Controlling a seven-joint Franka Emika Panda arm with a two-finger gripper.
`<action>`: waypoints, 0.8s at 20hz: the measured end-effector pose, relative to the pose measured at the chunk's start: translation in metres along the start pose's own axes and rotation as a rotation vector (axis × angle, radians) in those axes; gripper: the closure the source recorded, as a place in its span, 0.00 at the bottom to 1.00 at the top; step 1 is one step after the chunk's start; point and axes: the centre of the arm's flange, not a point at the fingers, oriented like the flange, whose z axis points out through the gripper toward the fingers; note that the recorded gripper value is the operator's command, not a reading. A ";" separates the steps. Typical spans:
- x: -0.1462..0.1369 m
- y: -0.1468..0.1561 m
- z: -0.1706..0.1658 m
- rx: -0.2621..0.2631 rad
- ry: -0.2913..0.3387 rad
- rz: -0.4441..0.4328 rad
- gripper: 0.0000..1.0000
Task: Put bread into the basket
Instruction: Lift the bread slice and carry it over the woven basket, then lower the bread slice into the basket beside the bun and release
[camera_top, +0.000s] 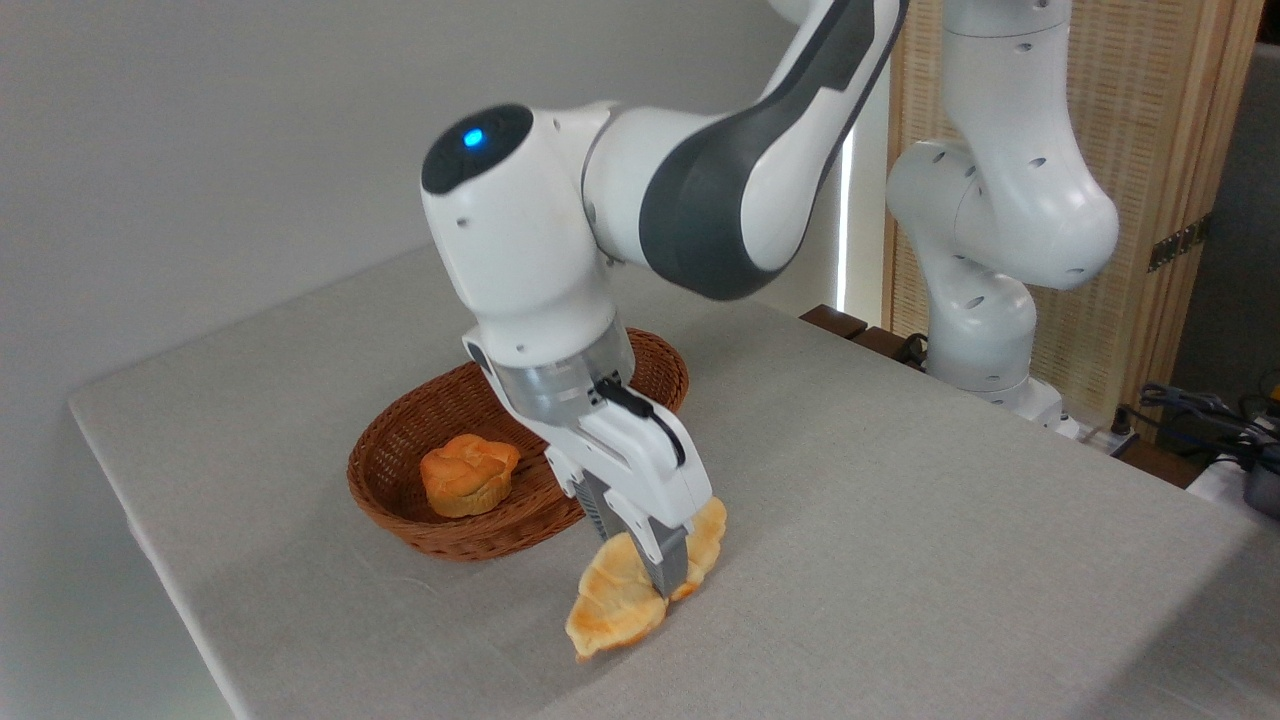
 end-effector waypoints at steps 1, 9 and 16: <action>-0.001 0.001 -0.010 0.000 0.005 -0.001 0.54; 0.057 0.072 -0.084 -0.063 0.147 0.101 0.53; 0.122 0.153 -0.064 -0.113 0.113 0.176 0.00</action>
